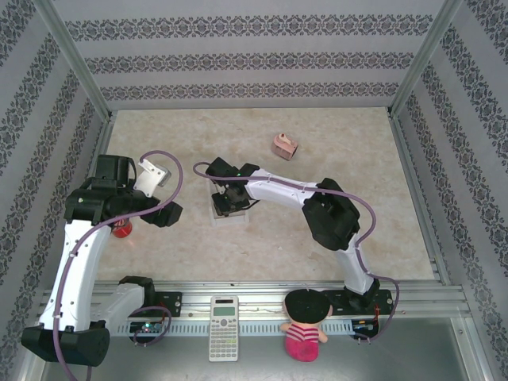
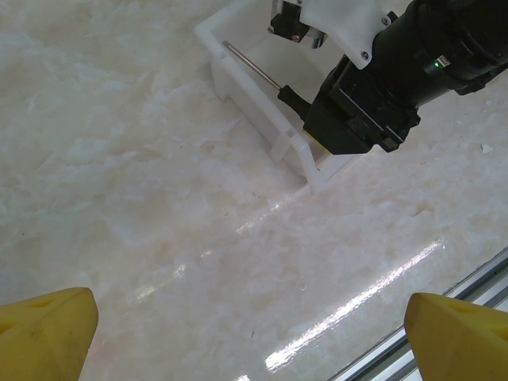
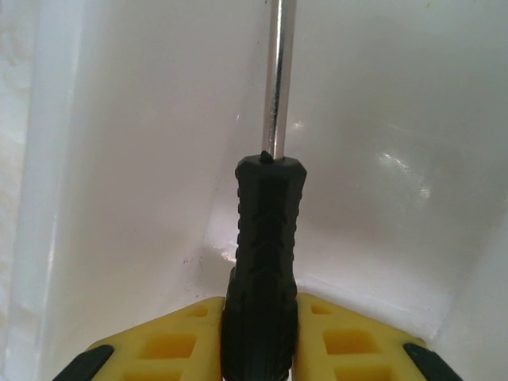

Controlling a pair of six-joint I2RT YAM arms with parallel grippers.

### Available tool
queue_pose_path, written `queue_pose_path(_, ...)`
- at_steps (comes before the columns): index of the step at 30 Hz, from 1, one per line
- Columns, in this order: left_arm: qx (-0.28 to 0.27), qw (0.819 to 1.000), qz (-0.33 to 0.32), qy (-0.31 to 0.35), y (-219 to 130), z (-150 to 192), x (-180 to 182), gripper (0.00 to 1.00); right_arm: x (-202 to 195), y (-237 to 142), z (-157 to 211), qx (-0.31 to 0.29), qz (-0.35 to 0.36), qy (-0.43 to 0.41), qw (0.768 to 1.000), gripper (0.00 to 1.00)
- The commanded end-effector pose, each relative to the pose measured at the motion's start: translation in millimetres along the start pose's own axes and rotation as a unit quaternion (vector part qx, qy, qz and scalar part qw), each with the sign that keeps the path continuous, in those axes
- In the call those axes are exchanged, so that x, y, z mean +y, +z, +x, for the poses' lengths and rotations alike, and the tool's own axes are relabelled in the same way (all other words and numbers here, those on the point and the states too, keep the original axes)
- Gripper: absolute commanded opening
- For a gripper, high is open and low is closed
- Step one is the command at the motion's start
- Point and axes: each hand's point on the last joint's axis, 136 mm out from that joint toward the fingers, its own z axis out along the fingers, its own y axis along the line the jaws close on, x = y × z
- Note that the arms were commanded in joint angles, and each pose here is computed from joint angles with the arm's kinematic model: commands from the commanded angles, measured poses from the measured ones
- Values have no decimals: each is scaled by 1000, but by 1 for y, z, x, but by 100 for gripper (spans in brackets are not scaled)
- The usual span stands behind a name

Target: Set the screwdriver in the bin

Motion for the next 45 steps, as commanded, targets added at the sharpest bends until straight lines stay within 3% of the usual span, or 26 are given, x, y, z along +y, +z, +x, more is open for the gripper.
queue_pose_path(1, -13, 1000, 2, 2, -8, -8, -3, 99, -11, 9, -1, 10, 11, 0, 1000, 28)
queue_pose_path(6, -13, 1000, 12, -6, -6, -9, -6, 99, -14, 6, -2, 8, 17, 0, 1000, 35)
queue_pose_path(12, -18, 1000, 9, -7, -9, -10, -6, 99, -14, -5, -4, -1, 17, -2, 1000, 37)
queue_pose_path(27, -32, 999, 7, -19, -4, -23, 0, 99, 5, -98, -16, -83, -22, -19, 996, 46)
queue_pose_path(37, -32, 999, 1, -36, 19, -32, 14, 99, 3, -162, -22, -174, -25, -69, 982, 50)
queue_pose_path(41, -48, 997, 15, -54, 30, -39, 14, 99, -14, -189, -24, -197, 4, -80, 977, 51)
queue_pose_path(45, -69, 996, -12, -54, 40, -44, 27, 99, -48, -204, -21, -219, 12, -29, 975, 52)
